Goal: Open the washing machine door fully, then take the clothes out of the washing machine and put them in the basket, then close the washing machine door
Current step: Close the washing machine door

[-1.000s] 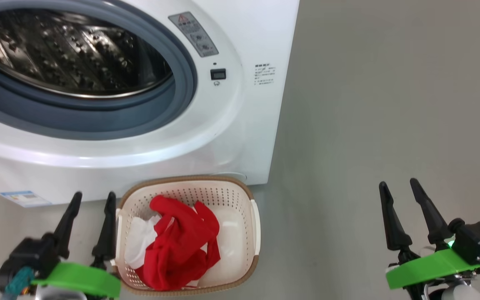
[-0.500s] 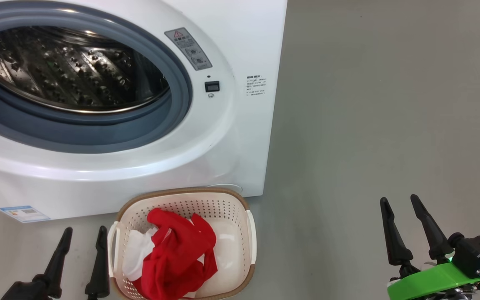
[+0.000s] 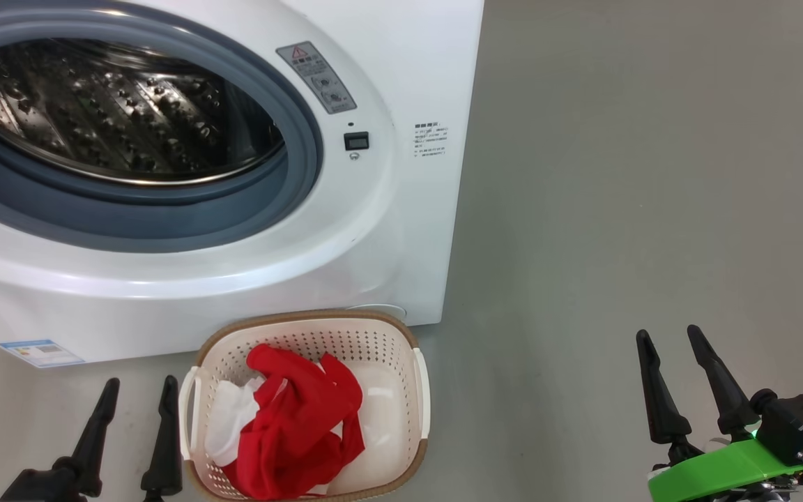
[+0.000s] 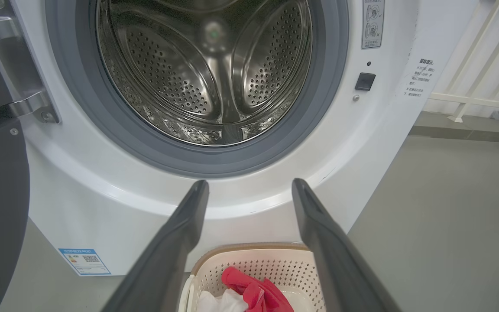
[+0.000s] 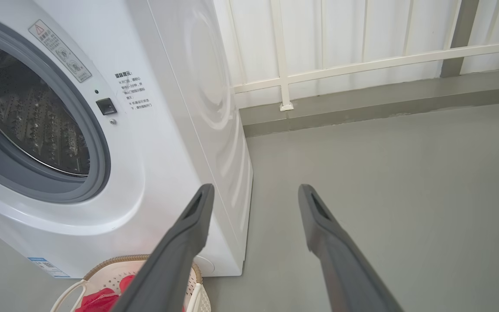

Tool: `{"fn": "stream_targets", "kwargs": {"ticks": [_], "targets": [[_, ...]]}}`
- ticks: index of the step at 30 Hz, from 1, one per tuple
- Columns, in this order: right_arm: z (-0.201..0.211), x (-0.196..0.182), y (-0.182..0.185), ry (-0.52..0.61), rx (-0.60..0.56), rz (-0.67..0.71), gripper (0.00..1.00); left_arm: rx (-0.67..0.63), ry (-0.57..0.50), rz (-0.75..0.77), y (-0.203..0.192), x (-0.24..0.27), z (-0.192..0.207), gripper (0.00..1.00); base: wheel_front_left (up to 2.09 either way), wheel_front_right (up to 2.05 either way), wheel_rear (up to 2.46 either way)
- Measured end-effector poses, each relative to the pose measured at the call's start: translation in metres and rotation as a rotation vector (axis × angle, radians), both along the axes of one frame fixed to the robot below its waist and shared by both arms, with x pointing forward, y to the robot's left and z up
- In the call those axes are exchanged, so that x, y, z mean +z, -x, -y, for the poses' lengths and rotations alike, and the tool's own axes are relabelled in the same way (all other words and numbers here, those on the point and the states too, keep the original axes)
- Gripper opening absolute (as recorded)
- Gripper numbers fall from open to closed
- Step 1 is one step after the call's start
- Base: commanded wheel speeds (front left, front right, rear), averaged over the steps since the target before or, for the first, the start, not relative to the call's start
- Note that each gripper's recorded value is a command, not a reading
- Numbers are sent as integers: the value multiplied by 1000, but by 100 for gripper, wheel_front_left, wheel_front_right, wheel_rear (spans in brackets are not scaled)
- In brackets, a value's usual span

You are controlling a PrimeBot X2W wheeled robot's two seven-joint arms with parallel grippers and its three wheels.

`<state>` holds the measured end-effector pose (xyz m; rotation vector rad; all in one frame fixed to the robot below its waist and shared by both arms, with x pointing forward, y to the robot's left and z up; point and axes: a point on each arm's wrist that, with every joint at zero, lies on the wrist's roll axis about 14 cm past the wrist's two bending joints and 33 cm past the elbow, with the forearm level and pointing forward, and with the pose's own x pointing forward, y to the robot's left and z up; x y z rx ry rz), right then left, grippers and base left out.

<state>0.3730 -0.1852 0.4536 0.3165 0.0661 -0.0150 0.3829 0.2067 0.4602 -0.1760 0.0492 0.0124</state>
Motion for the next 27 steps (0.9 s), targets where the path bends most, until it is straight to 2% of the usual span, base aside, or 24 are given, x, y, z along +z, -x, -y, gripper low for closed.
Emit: {"fn": "stream_targets", "kwargs": {"ticks": [12, 27], "targets": [[-2, -2, -2, -1, 5, -5, 100, 2, -4, 4, -3, 1, -1, 100, -22, 22, 0], [-3, -1, -2, -2, 9, -2, 100, 9, -3, 20, -6, 6, -3, 100, -143, 143, 0]]}}
